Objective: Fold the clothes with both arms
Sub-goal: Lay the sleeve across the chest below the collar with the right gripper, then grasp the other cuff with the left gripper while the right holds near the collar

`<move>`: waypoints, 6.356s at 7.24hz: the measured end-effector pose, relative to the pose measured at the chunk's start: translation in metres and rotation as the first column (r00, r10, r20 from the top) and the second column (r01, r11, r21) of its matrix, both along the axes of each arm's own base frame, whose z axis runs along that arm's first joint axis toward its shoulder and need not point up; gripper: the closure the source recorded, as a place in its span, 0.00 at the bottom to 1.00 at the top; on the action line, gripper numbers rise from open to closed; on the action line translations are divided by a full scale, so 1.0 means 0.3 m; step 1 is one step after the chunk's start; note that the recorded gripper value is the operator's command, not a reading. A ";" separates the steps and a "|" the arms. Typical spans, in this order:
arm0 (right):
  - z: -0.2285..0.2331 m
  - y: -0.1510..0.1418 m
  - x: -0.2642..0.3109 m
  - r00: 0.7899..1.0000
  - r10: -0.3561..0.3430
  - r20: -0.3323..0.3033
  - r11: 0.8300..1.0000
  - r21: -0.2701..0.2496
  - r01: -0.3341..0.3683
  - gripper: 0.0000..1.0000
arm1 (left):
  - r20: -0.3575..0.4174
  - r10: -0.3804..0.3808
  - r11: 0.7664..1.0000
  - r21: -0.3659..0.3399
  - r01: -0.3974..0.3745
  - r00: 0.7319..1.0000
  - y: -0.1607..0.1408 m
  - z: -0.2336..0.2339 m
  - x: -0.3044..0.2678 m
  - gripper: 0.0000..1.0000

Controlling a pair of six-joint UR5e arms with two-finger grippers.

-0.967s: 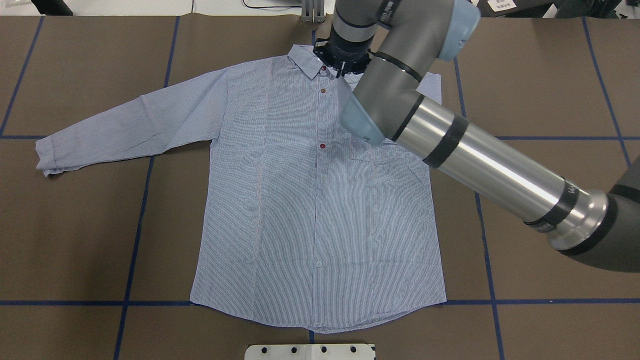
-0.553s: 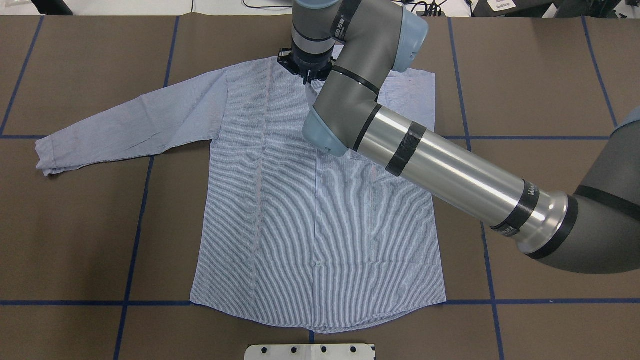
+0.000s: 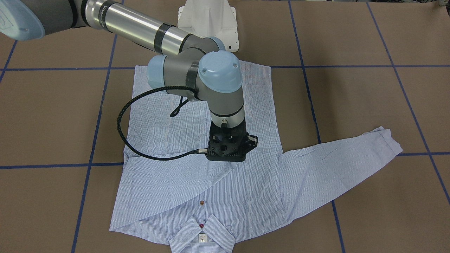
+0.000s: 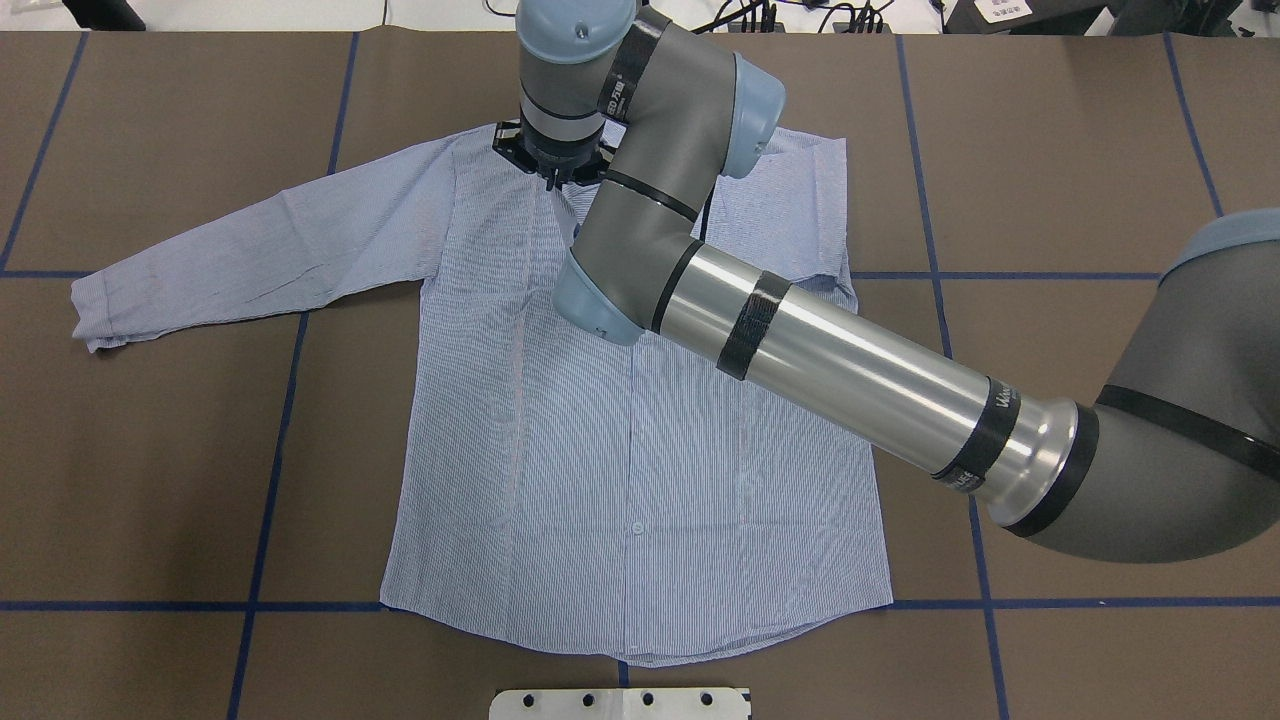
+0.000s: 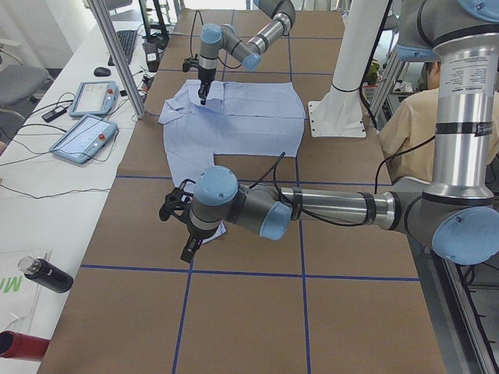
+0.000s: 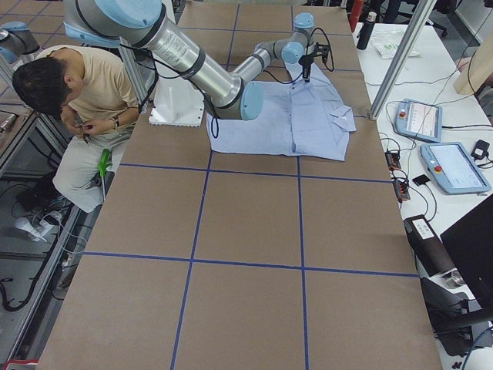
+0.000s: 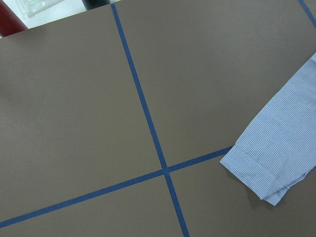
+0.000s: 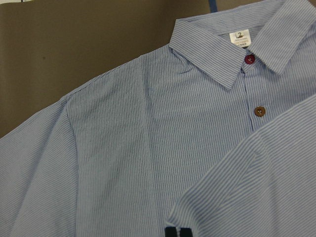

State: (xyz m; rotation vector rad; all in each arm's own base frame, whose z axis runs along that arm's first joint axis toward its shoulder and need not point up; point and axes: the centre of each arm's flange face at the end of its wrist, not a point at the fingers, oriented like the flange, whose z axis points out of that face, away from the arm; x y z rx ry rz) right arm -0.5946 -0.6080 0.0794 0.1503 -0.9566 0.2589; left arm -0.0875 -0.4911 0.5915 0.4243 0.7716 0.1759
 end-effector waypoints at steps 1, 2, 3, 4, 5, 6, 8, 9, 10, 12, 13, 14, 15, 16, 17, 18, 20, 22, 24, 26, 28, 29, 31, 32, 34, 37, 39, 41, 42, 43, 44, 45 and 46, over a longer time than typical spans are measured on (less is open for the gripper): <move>0.008 -0.003 -0.022 1.000 0.013 0.014 1.000 0.000 -0.013 1.00 | 0.000 0.000 1.000 -0.001 0.000 1.000 0.000 0.001 0.000 0.00; 0.010 -0.006 -0.037 1.000 0.022 0.018 1.000 0.002 -0.022 1.00 | 0.000 0.000 1.000 -0.002 0.000 1.000 0.000 0.002 0.000 0.00; 0.006 -0.010 -0.047 0.999 0.028 0.017 1.000 0.003 -0.028 1.00 | 0.000 0.000 1.000 -0.001 0.000 1.000 0.000 0.001 0.000 0.00; 0.005 -0.014 -0.056 0.999 0.034 0.014 0.999 0.006 -0.034 1.00 | 0.000 0.000 1.000 -0.001 0.000 1.000 0.000 0.001 0.000 0.00; 0.010 -0.022 -0.071 0.999 0.044 0.013 0.999 0.011 -0.045 0.66 | -0.001 0.001 1.000 -0.001 -0.001 1.000 0.000 0.002 0.000 0.00; 0.017 -0.033 -0.091 0.998 0.059 0.016 0.998 0.016 -0.059 0.12 | -0.002 0.002 1.000 0.002 -0.002 1.000 0.000 0.000 0.001 0.00; -0.008 -0.050 -0.114 0.995 0.094 0.023 0.996 -0.001 -0.094 0.02 | 0.001 0.013 0.998 0.055 -0.013 1.000 -0.009 -0.010 0.016 0.00; -0.036 -0.058 -0.123 0.993 0.111 0.028 0.994 -0.019 -0.110 0.02 | 0.003 0.027 0.994 0.106 -0.027 1.000 -0.016 -0.005 0.040 0.00; -0.059 -0.062 -0.127 0.992 0.120 0.033 0.992 -0.030 -0.119 0.02 | -0.004 0.033 0.991 0.130 -0.032 0.999 -0.026 0.005 0.074 0.01; -0.094 -0.061 -0.121 0.990 0.133 0.053 0.990 -0.050 -0.130 0.02 | -0.054 0.025 0.997 0.078 -0.021 0.998 -0.076 0.024 0.219 0.04; -0.099 -0.056 -0.113 0.989 0.135 0.064 0.990 -0.052 -0.131 0.02 | -0.078 0.025 0.999 0.050 -0.021 0.997 -0.127 0.057 0.296 0.04; -0.083 -0.048 -0.097 0.988 0.136 0.076 0.990 -0.048 -0.132 0.02 | -0.091 0.034 0.999 0.021 -0.033 0.995 -0.192 0.096 0.369 0.04; -0.052 -0.035 -0.076 0.987 0.136 0.085 0.990 -0.044 -0.133 0.02 | -0.099 0.053 0.998 -0.017 -0.055 0.994 -0.253 0.129 0.460 0.04; -0.025 -0.025 -0.052 0.986 0.139 0.094 0.990 -0.040 -0.136 0.02 | -0.113 0.057 0.995 -0.072 -0.065 0.992 -0.293 0.140 0.561 0.04; 0.003 -0.024 -0.018 0.984 0.147 0.103 0.989 -0.037 -0.143 0.02 | -0.113 0.048 0.992 -0.114 -0.061 0.992 -0.306 0.141 0.655 0.06; 0.038 -0.026 0.029 0.981 0.158 0.112 0.987 -0.034 -0.155 0.02 | -0.095 0.038 0.990 -0.128 -0.050 0.995 -0.309 0.146 0.722 0.06; 0.113 -0.016 0.108 0.977 0.173 0.124 0.985 -0.029 -0.171 0.01 | -0.056 0.032 0.989 -0.145 -0.039 0.998 -0.308 0.153 0.849 0.10; 0.153 -0.012 0.129 0.977 0.177 0.122 0.984 -0.030 -0.175 0.01 | -0.027 0.029 0.987 -0.158 -0.033 0.999 -0.333 0.180 0.928 0.19; 0.172 -0.008 0.129 0.975 0.183 0.124 0.983 -0.039 -0.179 0.01 | -0.018 0.032 0.985 -0.170 -0.035 0.999 -0.332 0.213 0.945 0.36; 0.193 0.000 0.127 0.968 0.199 0.155 0.980 -0.053 -0.193 0.01 | -0.013 0.031 0.983 -0.182 -0.033 0.999 -0.323 0.236 0.943 0.38; 0.200 0.005 0.127 0.960 0.212 0.180 0.977 -0.065 -0.204 0.01 | -0.018 0.030 0.983 -0.182 -0.033 0.999 -0.319 0.225 0.937 0.38; 0.199 0.007 0.125 0.959 0.216 0.185 0.976 -0.070 -0.206 0.01 | -0.021 0.029 0.984 -0.178 -0.032 0.999 -0.320 0.214 0.932 0.38; 0.201 0.009 0.124 0.957 0.220 0.187 0.975 -0.078 -0.209 0.01 | -0.019 0.028 0.982 -0.185 -0.031 0.999 -0.292 0.233 0.916 0.38; 0.204 0.009 0.123 0.957 0.221 0.186 0.975 -0.079 -0.210 0.01 | -0.015 0.028 0.981 -0.194 -0.030 1.000 -0.268 0.255 0.904 0.40; 0.209 0.009 0.123 0.958 0.222 0.184 0.974 -0.080 -0.211 0.01 | -0.010 0.027 0.979 -0.203 -0.029 1.000 -0.242 0.277 0.892 0.44; 0.211 0.008 0.127 0.956 0.225 0.186 0.974 -0.084 -0.213 0.01 | -0.011 0.030 0.978 -0.205 -0.032 0.999 -0.237 0.278 0.897 0.61; 0.216 0.006 0.137 0.957 0.225 0.186 0.974 -0.079 -0.213 0.01 | -0.012 0.031 0.978 -0.206 -0.033 0.999 -0.238 0.276 0.899 0.73; 0.213 0.008 0.145 0.955 0.226 0.190 0.973 -0.079 -0.215 0.01 | -0.010 0.030 0.978 -0.205 -0.032 0.999 -0.238 0.277 0.900 0.77; 0.214 0.009 0.148 0.955 0.228 0.191 0.973 -0.080 -0.216 0.01 | -0.010 0.030 0.978 -0.206 -0.032 0.999 -0.238 0.278 0.900 0.95; 0.219 0.010 0.149 0.955 0.228 0.191 0.973 -0.081 -0.216 0.01 | -0.011 0.030 0.978 -0.206 -0.031 0.999 -0.238 0.277 0.900 1.00; 0.220 0.012 0.148 0.955 0.227 0.191 0.973 -0.082 -0.215 0.01 | -0.011 0.030 0.978 -0.206 -0.031 0.999 -0.238 0.276 0.899 1.00; 0.219 0.014 0.150 0.955 0.228 0.192 0.973 -0.082 -0.216 0.01 | -0.011 0.030 0.978 -0.206 -0.032 0.999 -0.238 0.276 0.899 1.00; 0.218 0.014 0.151 0.954 0.228 0.193 0.973 -0.082 -0.216 0.01 | -0.012 0.030 0.978 -0.205 -0.032 0.999 -0.238 0.274 0.900 1.00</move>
